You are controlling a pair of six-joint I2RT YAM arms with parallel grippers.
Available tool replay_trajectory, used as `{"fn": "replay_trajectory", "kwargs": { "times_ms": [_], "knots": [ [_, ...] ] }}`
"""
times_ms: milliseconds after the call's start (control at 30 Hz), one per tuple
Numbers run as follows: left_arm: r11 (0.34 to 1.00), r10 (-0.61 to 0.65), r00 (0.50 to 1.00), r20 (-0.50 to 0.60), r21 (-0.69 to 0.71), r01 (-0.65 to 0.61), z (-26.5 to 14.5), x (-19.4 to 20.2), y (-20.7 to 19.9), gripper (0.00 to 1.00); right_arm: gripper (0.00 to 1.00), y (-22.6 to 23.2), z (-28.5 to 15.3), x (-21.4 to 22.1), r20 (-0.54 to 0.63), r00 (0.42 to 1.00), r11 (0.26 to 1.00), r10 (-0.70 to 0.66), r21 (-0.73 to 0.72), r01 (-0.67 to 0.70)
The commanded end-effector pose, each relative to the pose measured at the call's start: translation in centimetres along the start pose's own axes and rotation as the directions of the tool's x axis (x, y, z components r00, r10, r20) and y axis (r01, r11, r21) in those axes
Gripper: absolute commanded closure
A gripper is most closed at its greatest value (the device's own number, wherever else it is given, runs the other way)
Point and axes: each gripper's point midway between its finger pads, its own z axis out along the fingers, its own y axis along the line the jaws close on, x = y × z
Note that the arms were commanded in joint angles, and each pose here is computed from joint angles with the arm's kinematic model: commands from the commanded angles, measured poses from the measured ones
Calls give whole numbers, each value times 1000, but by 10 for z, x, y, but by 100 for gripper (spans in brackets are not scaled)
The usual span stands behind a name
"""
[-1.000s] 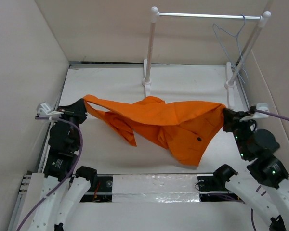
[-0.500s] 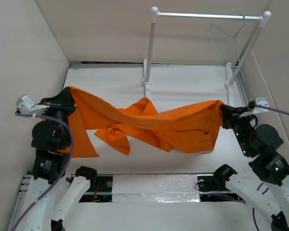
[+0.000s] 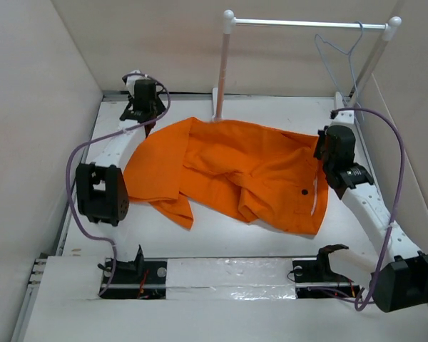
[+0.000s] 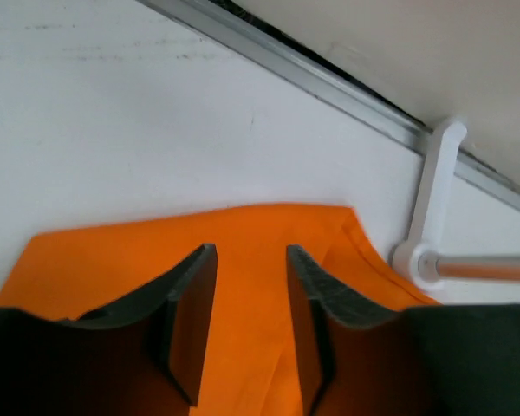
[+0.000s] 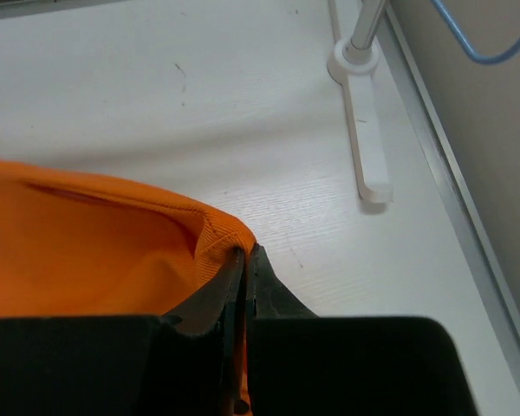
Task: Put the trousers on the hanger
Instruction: Flatten out the trousers at the center of the board.
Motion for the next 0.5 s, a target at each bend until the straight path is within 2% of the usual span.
{"fn": "replay_trajectory", "kwargs": {
  "times_ms": [0, 33, 67, 100, 133, 167, 200, 267, 367, 400, 467],
  "knots": [
    [990, -77, 990, 116, 127, 62, -77, -32, -17, 63, 100, -7, 1, -44, 157, 984, 996, 87, -15, -86],
    [974, -138, 983, 121, 198, 112, -103, -34, -22, 63, 100, -2, 0, -54, 202, 975, 995, 94, -47, -86],
    [961, -168, 981, 100, 239, 141, -114, -16, -28, 63, 97, 1, -1, -55, 212, 972, 994, 102, -68, -90],
    [953, -195, 979, 52, 245, 177, -115, 27, -19, 62, 71, 2, -1, -55, 214, 971, 993, 103, -78, -89],
    [941, -221, 973, 73, 279, 192, -135, 30, -21, 62, 51, 10, -2, -56, 204, 975, 991, 92, -119, -68],
    [942, -215, 975, 57, 276, 192, -140, 51, -19, 62, 38, 20, -5, -54, 191, 979, 987, 76, -155, -47],
    [949, -170, 985, -7, 267, 166, -145, 98, -15, 62, 26, 28, -8, -53, 181, 982, 982, 62, -186, -27],
    [968, -131, 991, -19, 215, 132, -152, 125, 0, 62, 20, 52, -20, -46, 174, 984, 966, 28, -258, 18],
    [988, -44, 996, -83, 145, 55, -166, 177, 27, 63, 20, 83, -49, -40, 205, 978, 923, 24, -381, 58],
    [995, -15, 996, -90, 95, 24, -169, 194, 46, 64, 31, 92, -57, -37, 210, 977, 905, 24, -421, 69],
    [992, -35, 995, -89, 115, 45, -183, 202, 46, 64, 62, 111, -77, -33, 231, 973, 857, 26, -506, 98]
  ]
}}
